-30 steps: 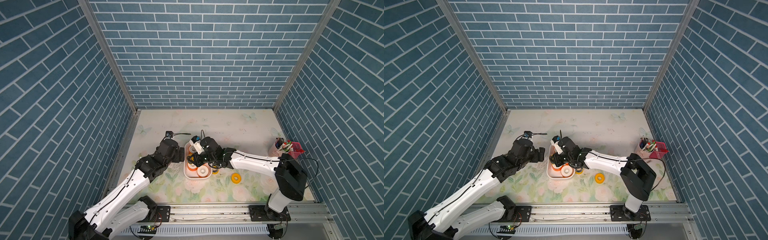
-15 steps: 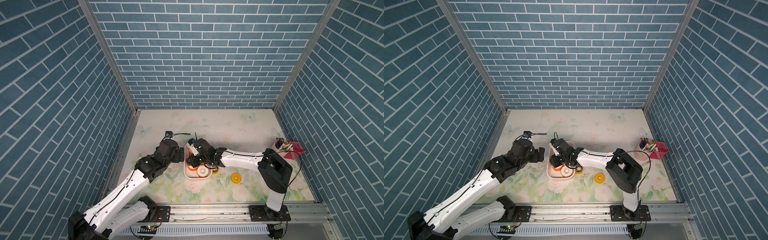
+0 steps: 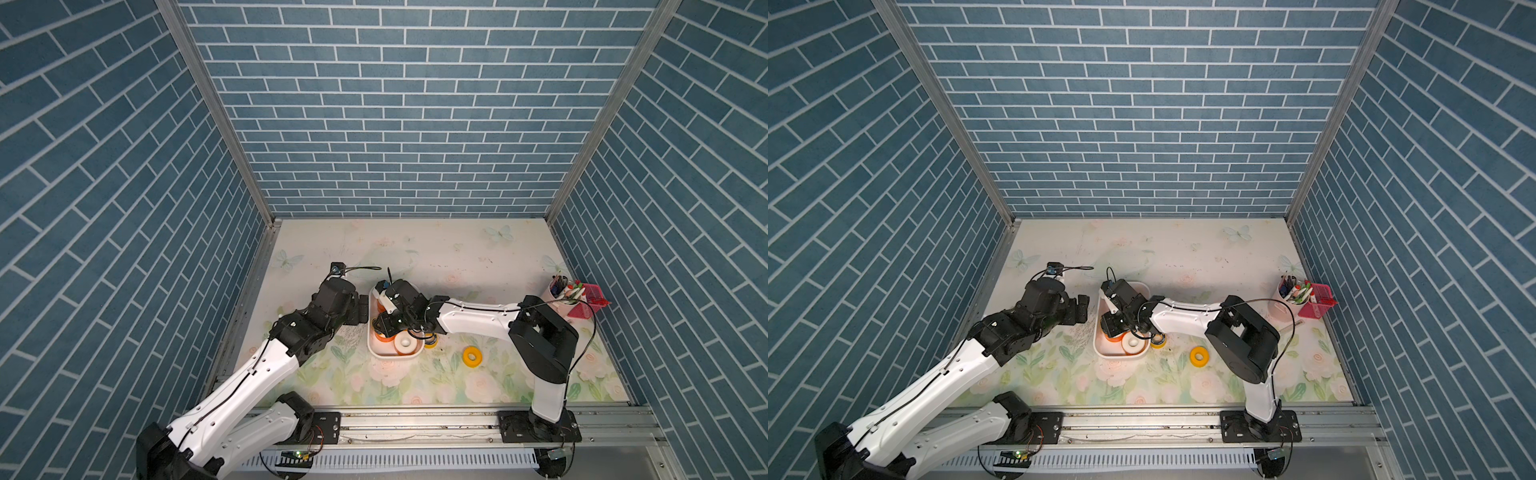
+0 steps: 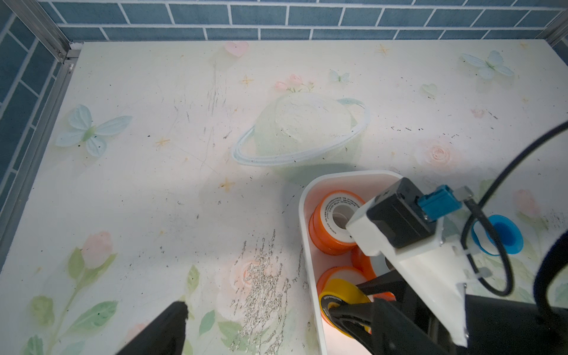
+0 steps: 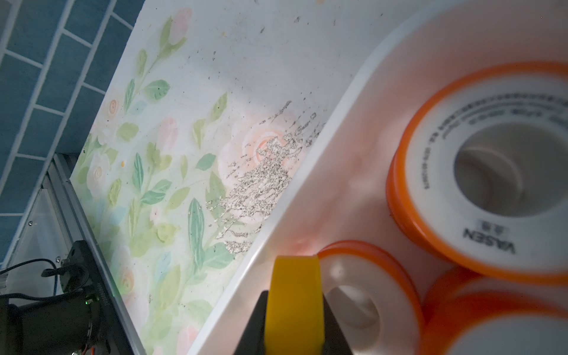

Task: Put the sealing tape into the storage box
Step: Place the sealing tape in the storage box.

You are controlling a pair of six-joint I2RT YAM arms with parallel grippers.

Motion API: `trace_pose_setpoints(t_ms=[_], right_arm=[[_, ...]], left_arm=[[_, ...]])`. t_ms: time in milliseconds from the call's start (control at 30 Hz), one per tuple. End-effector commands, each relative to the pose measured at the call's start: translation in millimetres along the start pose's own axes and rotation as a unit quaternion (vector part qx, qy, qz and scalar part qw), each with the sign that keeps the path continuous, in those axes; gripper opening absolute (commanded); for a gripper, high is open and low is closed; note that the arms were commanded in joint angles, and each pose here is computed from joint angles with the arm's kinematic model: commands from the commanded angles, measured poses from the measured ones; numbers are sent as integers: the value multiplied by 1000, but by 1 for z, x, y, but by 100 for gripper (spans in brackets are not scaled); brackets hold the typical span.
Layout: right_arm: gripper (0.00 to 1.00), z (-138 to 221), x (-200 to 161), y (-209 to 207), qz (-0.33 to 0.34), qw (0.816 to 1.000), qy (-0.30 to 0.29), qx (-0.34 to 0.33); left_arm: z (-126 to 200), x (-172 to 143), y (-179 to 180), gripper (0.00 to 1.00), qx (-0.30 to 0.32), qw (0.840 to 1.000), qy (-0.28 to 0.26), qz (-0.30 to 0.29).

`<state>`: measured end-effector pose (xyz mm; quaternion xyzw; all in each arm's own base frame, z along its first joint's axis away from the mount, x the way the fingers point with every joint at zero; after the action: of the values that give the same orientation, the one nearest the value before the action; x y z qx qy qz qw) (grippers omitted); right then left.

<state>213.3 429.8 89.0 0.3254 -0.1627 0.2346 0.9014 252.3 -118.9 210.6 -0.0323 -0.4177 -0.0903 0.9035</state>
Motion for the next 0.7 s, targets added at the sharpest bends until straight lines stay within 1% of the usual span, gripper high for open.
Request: trace_pose_setpoints(t_ms=[0, 167, 200, 300, 367, 500, 667], right_arm=[[20, -4, -3, 2, 7, 1000, 11, 0], [21, -4, -5, 2, 7, 1000, 14, 2], [23, -4, -5, 2, 8, 1000, 15, 1], [35, -2, -5, 1, 11, 1000, 14, -3], [39, 0, -3, 1, 13, 1000, 11, -5], [41, 6, 2, 1, 22, 1000, 1, -16], [48, 14, 6, -1, 31, 999, -6, -33]], left_arm=[[-3, -5, 5, 96, 11, 1000, 5, 3], [-4, -6, 5, 96, 12, 1000, 10, 1], [-4, -6, 5, 96, 12, 1000, 10, 1], [-5, -7, 5, 96, 13, 1000, 13, 0], [-5, -7, 5, 96, 13, 1000, 12, 0], [-5, -7, 5, 96, 13, 1000, 12, 0], [-5, -7, 5, 96, 12, 1000, 12, 1]])
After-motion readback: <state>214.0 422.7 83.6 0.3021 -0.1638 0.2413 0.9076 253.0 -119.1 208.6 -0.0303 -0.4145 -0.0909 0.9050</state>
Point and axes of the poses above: each gripper's point midway between its finger pads, its own z axis back along the fingers, its own y axis along the line the jaws close on, x = y × z, the point moved 2 cm from there along z, back along the fingers, and after that the axes turned 8 degrees about -z, right-handed, at the moved point
